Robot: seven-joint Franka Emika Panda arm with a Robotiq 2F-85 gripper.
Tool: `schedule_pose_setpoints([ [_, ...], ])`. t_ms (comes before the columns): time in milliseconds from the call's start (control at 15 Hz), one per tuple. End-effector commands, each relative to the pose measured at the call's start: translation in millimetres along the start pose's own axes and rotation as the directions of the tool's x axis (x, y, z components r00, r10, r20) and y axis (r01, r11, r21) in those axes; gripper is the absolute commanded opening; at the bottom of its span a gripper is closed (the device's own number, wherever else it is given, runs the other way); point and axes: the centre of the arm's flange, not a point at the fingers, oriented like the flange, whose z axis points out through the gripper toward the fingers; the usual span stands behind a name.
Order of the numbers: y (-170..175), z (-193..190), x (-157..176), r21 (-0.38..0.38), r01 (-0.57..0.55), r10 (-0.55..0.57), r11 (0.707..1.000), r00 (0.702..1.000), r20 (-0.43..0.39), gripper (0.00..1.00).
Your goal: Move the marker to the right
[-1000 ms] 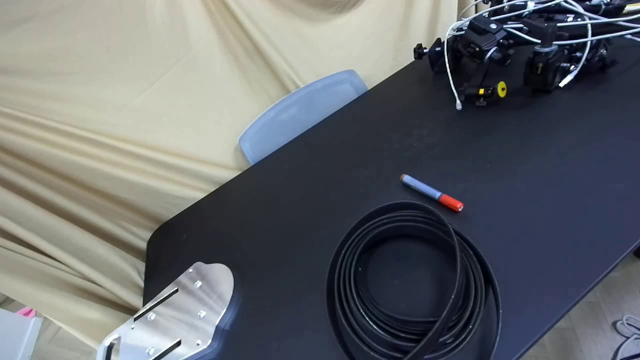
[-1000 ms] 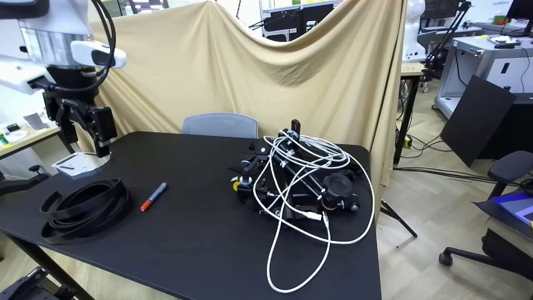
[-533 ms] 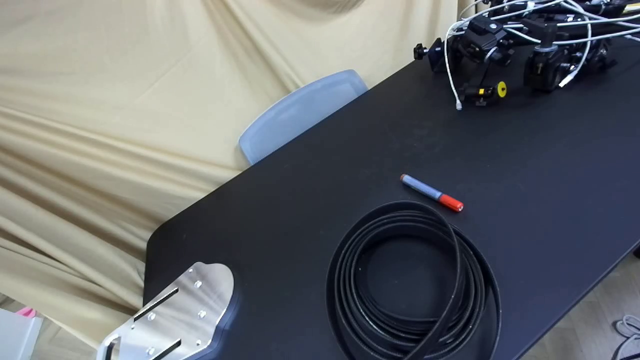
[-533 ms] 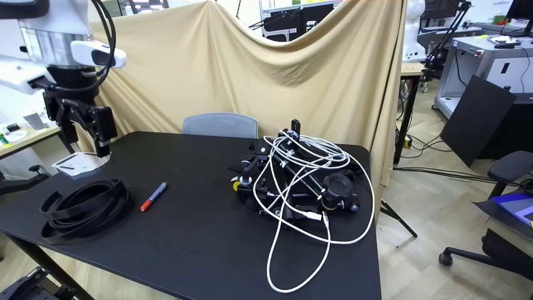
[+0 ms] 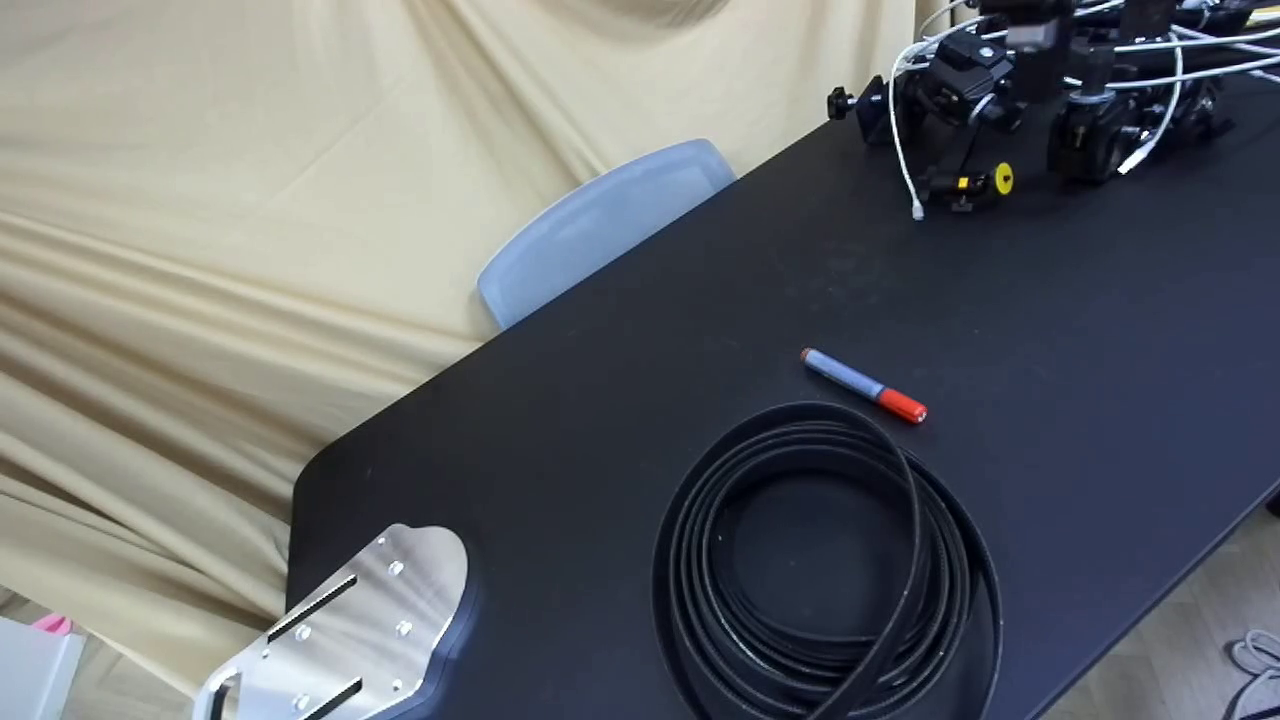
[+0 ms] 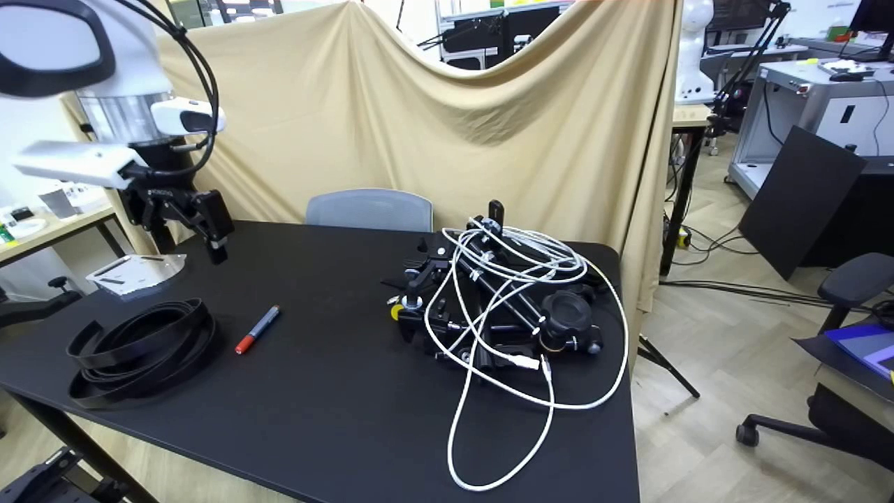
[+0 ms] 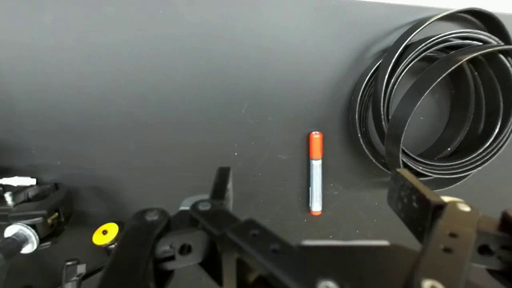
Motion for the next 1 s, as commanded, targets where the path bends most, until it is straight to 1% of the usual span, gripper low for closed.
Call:
schedule_pose_setpoints([
  [0,-18.5,43.2,27.3,-0.089,0.047,-0.048,0.995,0.999,-0.008,1.00],
  [133,-31.3,66.6,35.9,-0.144,0.091,-0.094,0.985,0.995,-0.017,1.00],
  [267,-48.0,89.5,42.4,-0.172,0.109,-0.119,0.979,0.992,-0.051,1.00],
  [333,-55.3,99.7,45.1,-0.177,0.096,-0.110,0.980,0.991,-0.073,1.00],
  [467,-66.2,117.8,49.0,-0.152,0.054,-0.071,0.987,0.992,-0.106,1.00],
  [533,-68.0,122.8,48.7,-0.140,0.039,-0.052,0.989,0.994,-0.093,1.00],
  [600,-59.2,110.6,38.4,-0.140,0.091,-0.104,0.986,0.991,-0.083,1.00],
  [733,-62.1,122.1,40.0,-0.133,0.078,-0.088,0.988,0.993,-0.074,1.00],
  [933,-62.3,123.2,41.8,-0.131,0.070,-0.081,0.989,0.994,-0.076,1.00],
])
